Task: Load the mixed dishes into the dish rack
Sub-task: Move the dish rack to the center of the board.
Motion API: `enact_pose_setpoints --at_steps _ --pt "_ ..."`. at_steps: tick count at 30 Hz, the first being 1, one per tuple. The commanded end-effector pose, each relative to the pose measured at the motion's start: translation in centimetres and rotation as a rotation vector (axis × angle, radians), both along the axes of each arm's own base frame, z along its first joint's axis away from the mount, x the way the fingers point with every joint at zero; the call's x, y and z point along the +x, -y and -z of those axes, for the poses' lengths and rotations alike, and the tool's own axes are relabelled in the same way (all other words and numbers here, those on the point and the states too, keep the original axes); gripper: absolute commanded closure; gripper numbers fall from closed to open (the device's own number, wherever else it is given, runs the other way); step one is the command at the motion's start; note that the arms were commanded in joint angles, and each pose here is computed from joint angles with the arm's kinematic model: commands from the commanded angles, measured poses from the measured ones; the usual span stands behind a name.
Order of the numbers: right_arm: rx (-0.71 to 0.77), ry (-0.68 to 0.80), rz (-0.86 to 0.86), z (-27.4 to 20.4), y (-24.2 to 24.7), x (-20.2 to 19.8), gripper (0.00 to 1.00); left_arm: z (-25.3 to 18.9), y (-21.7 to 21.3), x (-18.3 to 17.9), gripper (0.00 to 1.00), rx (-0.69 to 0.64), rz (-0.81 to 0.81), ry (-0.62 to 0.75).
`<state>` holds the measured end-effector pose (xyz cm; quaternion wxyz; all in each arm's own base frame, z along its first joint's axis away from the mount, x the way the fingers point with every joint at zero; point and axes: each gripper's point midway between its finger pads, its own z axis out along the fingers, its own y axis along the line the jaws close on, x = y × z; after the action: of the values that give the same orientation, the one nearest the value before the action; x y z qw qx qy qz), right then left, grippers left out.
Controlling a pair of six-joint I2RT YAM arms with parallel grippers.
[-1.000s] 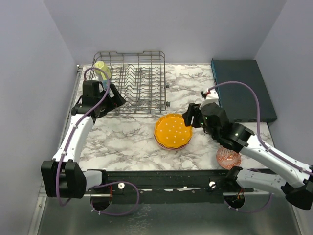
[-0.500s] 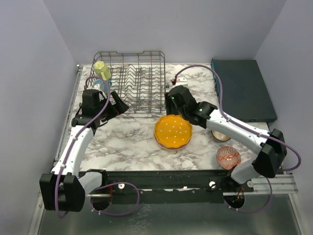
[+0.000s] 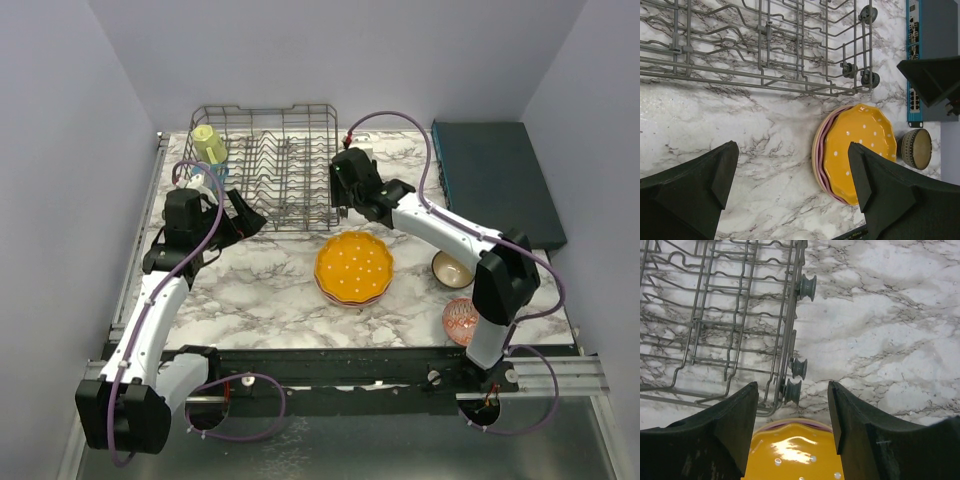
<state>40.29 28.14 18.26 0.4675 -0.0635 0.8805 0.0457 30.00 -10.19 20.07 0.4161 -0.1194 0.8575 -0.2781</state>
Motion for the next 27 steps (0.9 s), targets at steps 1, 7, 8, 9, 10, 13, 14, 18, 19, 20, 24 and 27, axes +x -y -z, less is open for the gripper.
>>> enact_pose_setpoints --at_steps 1,7,8,9,10,13,14,18,19,20,24,27 --pt "0.012 0.025 0.026 -0.2 -0.7 2.4 0.37 -1.0 0.1 0.0 0.01 -0.009 -0.006 0.041" --pt "-0.002 -0.007 0.039 1.8 -1.1 4.5 0.37 -0.9 0.4 -0.2 0.01 -0.013 0.006 0.039" --pt "-0.003 -0.013 0.041 2.1 -1.2 4.8 0.38 -0.9 0.5 -0.2 0.01 -0.013 0.01 0.039" --pt "-0.004 -0.02 0.042 2.6 -1.3 5.1 0.38 -0.9 0.6 -0.2 0.01 -0.014 0.012 0.039" --pt "-0.005 -0.023 0.043 2.8 -1.3 5.4 0.38 -0.9 0.6 -0.2 0.01 -0.014 0.012 0.039" --pt "-0.01 -0.04 0.042 3.7 -1.6 6.1 0.41 -0.9 0.7 -0.3 0.01 -0.015 0.015 0.039" --pt "-0.013 -0.045 0.039 4.0 -1.7 6.4 0.41 -1.0 0.7 -0.3 0.01 -0.016 0.017 0.039" --pt "-0.048 -0.069 0.039 5.4 -1.9 7.3 0.42 -0.9 0.7 -0.3 0.01 -0.015 0.017 0.04" --pt "-0.059 -0.074 0.042 5.8 -1.9 7.5 0.43 -0.9 0.7 -0.2 0.01 -0.015 0.017 0.039" --pt "-0.064 -0.075 0.043 6.0 -1.9 7.7 0.43 -0.9 0.7 -0.3 0.01 -0.015 0.017 0.04" --pt "-0.069 -0.094 0.038 7.2 -2.0 8.2 0.47 -0.8 0.8 -0.2 0.01 -0.017 0.02 0.034" --pt "-0.082 -0.11 0.04 8.0 -2.1 8.4 0.51 -0.8 0.8 -0.2 0.01 -0.018 0.022 0.033"
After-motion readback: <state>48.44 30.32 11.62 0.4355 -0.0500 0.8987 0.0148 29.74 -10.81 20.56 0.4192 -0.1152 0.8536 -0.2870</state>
